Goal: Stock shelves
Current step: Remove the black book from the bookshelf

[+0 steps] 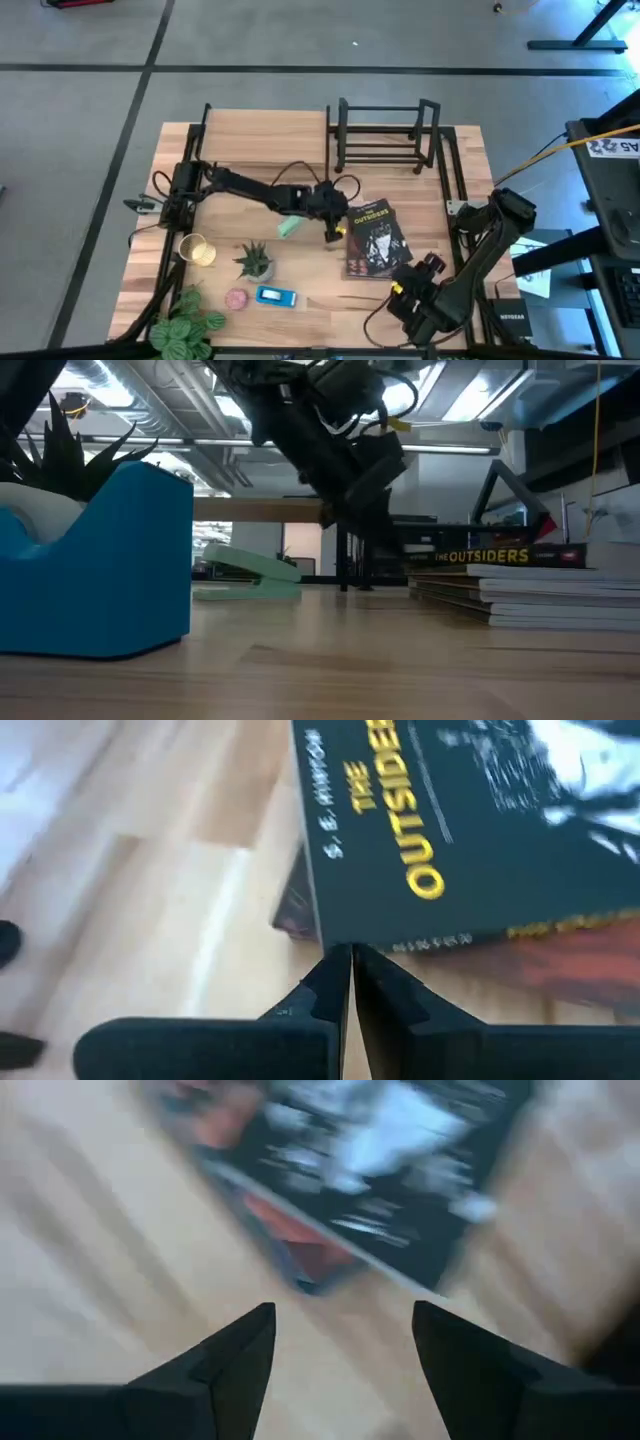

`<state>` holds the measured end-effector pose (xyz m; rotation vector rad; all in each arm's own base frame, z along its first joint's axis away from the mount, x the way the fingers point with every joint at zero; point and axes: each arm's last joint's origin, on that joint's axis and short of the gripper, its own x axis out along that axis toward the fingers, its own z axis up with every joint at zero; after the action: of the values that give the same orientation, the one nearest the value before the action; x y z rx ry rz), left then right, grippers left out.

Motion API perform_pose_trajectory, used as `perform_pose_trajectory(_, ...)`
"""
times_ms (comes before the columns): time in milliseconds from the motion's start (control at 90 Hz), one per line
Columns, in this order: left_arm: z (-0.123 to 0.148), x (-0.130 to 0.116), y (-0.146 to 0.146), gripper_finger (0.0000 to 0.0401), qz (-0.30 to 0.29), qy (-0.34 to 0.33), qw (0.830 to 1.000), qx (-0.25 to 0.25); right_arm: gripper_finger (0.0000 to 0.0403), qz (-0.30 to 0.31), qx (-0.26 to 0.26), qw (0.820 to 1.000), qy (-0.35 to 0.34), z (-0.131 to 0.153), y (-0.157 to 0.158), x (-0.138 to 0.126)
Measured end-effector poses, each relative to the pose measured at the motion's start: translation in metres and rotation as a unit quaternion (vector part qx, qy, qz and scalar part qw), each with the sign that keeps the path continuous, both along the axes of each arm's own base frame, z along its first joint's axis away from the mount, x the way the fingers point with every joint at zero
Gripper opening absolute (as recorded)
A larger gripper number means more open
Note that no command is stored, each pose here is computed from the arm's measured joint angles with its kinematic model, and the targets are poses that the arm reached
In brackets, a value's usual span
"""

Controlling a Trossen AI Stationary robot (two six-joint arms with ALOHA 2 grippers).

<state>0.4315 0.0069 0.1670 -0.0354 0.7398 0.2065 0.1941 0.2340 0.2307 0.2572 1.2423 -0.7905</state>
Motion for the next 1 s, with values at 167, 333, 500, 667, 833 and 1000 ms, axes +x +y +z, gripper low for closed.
perform_pose_trajectory(167, -0.004, -0.004, -0.016, 0.0001, -0.008, 0.028, 1.0, 0.002, 0.0193, -0.044, -0.021, 0.996, 0.074, -0.006, -0.021, -0.013)
perform_pose_trajectory(333, -0.01, -0.013, -0.046, 0.0001, -0.035, 0.077, 0.996, -0.002, 0.0155, -0.073, -0.026, 0.986, 0.147, -0.032, -0.056, -0.025)
perform_pose_trajectory(500, -0.012, -0.017, -0.072, 0.0001, -0.052, 0.082, 0.995, -0.007, 0.0124, -0.09, 0.001, 0.986, 0.139, -0.045, -0.081, -0.031)
perform_pose_trajectory(667, -0.023, -0.012, -0.088, 0.0001, -0.051, 0.057, 0.997, -0.029, 0.0107, -0.057, 0.051, 0.992, 0.1, -0.056, -0.089, -0.027)
perform_pose_trajectory(833, -0.048, -0.005, -0.101, 0.0001, -0.063, 0.049, 0.995, -0.065, 0.0098, -0.051, 0.059, 0.992, 0.102, -0.061, -0.092, -0.026)
perform_pose_trajectory(1000, -0.053, -0.002, -0.108, 0.0001, -0.051, 0.029, 0.996, -0.067, 0.0089, -0.027, 0.09, 0.993, 0.077, -0.06, -0.086, -0.022)
